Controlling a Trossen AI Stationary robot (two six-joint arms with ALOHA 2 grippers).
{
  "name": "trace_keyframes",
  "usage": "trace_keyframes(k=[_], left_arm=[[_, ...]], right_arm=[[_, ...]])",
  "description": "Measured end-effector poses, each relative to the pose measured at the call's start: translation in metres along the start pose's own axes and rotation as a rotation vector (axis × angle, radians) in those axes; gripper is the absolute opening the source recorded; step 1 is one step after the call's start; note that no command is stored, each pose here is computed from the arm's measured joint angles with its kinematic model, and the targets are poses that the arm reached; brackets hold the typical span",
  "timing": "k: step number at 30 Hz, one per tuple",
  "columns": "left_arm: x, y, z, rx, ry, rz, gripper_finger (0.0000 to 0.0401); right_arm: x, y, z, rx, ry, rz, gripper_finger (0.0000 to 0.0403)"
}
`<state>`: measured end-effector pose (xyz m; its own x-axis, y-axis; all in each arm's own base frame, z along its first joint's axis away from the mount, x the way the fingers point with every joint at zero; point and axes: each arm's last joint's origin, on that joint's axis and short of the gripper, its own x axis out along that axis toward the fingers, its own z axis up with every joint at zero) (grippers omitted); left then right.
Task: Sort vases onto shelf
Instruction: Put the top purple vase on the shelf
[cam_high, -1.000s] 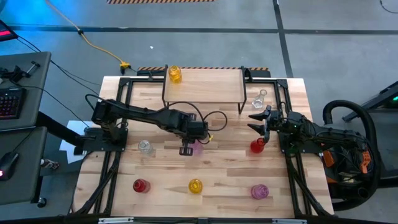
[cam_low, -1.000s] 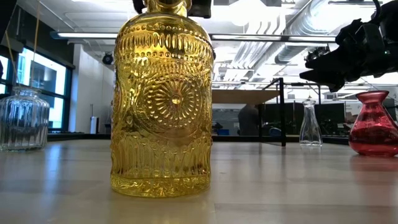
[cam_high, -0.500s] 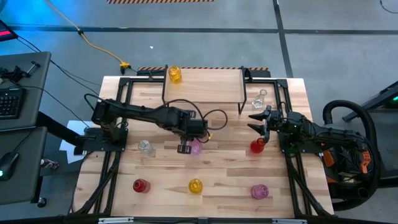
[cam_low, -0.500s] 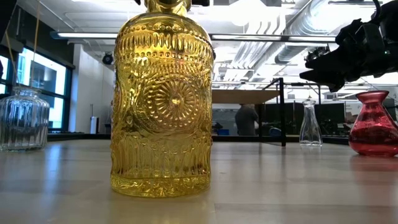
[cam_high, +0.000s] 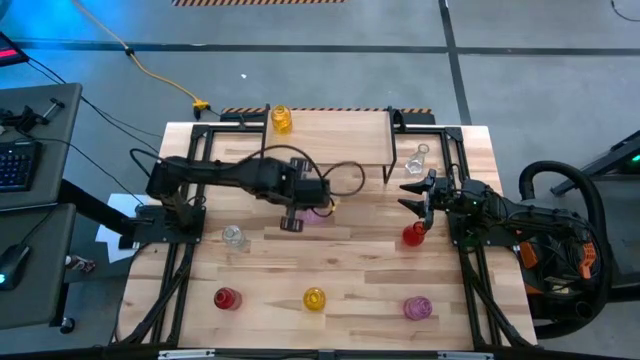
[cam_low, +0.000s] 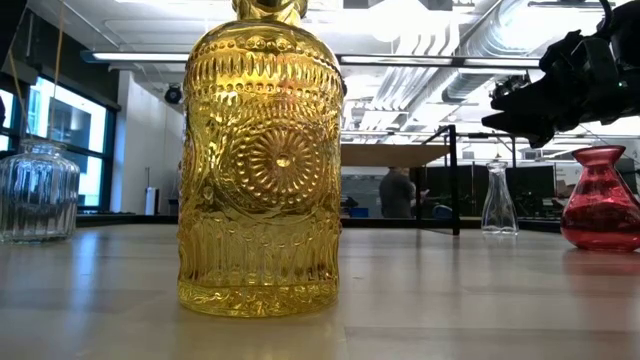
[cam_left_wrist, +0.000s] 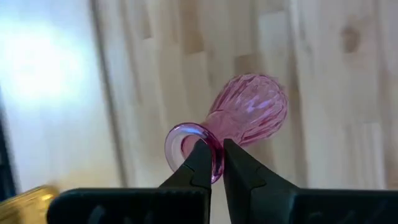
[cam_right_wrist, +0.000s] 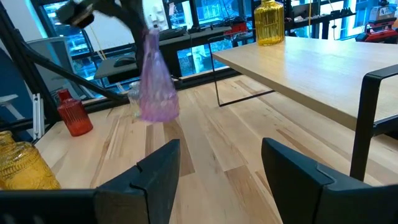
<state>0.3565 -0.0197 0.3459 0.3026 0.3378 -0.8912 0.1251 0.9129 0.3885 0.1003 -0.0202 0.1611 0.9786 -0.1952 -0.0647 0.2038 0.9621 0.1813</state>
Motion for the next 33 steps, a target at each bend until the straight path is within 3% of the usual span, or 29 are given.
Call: trace_keyframes(k=[14, 25, 33], left_arm=[[-0.031, 0.045, -0.005, 0.022, -0.022, 0.133, 0.0004], [-0.018, 0.097, -0.017, 0.090, 0.045, 0.290, 0.0009], [-0.006, 0.136, -0.025, 0.135, 0.041, 0.341, 0.0008]], right_arm=[[0.000, 0.000, 0.000, 0.000, 0.000, 0.000, 0.0209], [0.000, 0.000, 0.000, 0.000, 0.000, 0.000, 0.0209], [0.000, 0.000, 0.000, 0.000, 0.000, 0.000, 0.0209]])
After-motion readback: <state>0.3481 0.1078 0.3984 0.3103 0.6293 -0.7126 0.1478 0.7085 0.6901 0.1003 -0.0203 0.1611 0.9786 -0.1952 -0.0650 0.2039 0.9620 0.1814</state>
